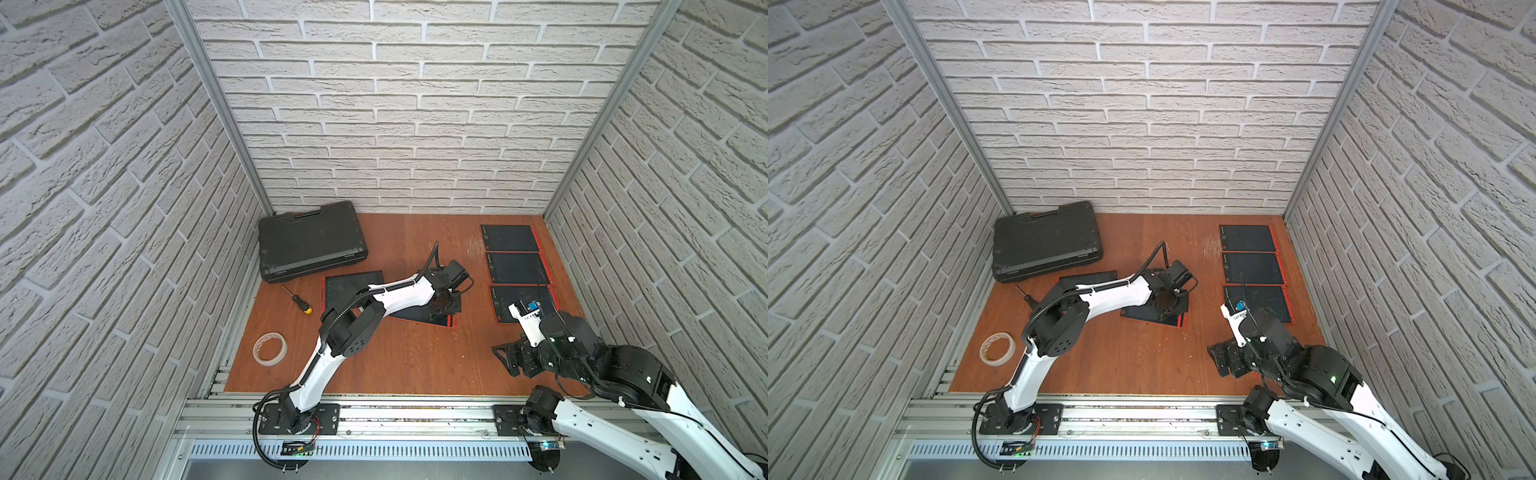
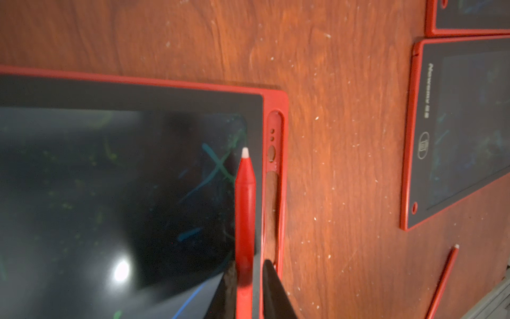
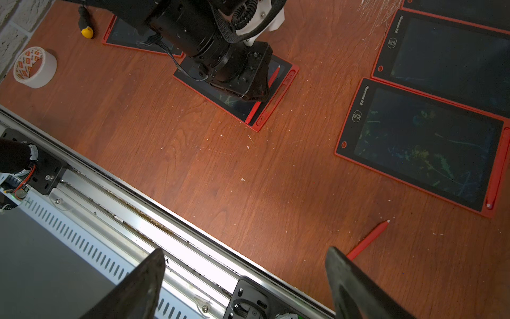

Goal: Place the stylus back onto the writing tablet
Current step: Place the stylus on the writing tablet.

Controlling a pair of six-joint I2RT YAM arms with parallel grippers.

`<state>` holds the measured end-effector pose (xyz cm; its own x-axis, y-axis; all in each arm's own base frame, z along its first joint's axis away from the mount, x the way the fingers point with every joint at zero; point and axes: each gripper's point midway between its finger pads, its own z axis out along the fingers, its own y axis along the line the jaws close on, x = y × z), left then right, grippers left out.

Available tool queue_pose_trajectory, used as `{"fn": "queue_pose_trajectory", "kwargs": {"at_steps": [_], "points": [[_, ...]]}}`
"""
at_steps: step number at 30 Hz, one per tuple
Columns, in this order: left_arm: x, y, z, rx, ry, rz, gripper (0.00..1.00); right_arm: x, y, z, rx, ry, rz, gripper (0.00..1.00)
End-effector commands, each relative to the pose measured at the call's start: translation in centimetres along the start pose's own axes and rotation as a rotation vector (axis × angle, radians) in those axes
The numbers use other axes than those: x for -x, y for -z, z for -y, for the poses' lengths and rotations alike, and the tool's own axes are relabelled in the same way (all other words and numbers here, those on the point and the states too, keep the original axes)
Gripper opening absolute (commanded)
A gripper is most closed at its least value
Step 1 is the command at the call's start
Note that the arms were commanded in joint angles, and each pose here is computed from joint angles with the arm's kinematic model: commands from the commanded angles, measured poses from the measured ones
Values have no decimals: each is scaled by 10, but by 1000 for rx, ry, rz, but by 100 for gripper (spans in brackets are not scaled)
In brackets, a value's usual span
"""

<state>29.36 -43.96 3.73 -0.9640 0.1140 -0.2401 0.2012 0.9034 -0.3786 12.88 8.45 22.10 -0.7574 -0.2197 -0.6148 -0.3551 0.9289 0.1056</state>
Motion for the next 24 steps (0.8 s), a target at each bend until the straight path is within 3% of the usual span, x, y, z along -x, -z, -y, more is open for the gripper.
{"fn": "queue_pose_trajectory", "kwargs": {"at_steps": [1, 15, 24], "points": [[10, -1, 7, -31, 5, 15, 24, 6, -5, -2, -4, 8, 22, 90], [20, 12, 16, -79, 6, 42, 35, 6, -6, -1, -6, 7, 18, 90], [27, 50, 24, -141, -142, 97, 46, 8, 0, 2, -10, -14, 54, 87]]}}
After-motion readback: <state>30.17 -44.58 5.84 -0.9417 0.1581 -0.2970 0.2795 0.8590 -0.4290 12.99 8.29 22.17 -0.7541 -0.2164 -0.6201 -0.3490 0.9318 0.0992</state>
